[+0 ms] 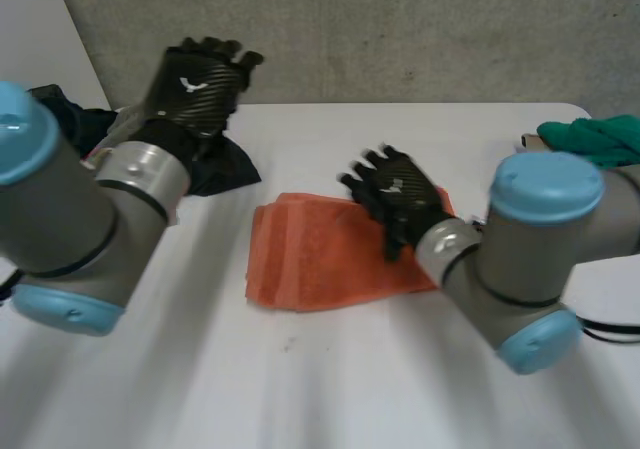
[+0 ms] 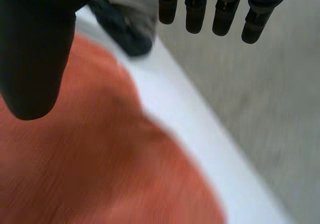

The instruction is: Fold the laundry.

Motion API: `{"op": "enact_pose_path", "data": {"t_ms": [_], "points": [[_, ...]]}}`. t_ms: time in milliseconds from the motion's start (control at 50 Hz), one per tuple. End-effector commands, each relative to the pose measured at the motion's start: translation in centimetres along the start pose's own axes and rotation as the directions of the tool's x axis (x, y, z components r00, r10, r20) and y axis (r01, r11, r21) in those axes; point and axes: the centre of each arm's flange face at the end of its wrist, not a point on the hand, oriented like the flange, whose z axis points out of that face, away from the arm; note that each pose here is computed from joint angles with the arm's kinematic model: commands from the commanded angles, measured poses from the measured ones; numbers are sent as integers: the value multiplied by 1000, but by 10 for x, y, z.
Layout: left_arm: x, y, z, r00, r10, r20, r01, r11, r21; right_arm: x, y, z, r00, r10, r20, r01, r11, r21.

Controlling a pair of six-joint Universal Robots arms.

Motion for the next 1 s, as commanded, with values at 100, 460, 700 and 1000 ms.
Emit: {"op": "enact_pose_path", "data": {"t_ms": [100, 460, 700, 1000], "points": [[74, 34, 6, 988, 34, -152, -51, 993, -106, 46, 61, -20, 955, 265, -130, -295, 885, -361], [87, 60, -3, 986, 103, -130, -130, 966, -224, 56, 84, -9, 828, 486, -278, -551, 798, -244], [75, 51, -4, 996, 40, -76, -56, 973, -224, 72, 94, -20, 876, 287, -389, -408, 870, -277], [44, 36, -5, 999, 43, -13, -45, 979, -198, 94, 32, -21, 965, -121, -233, 86, 984, -156]]}}
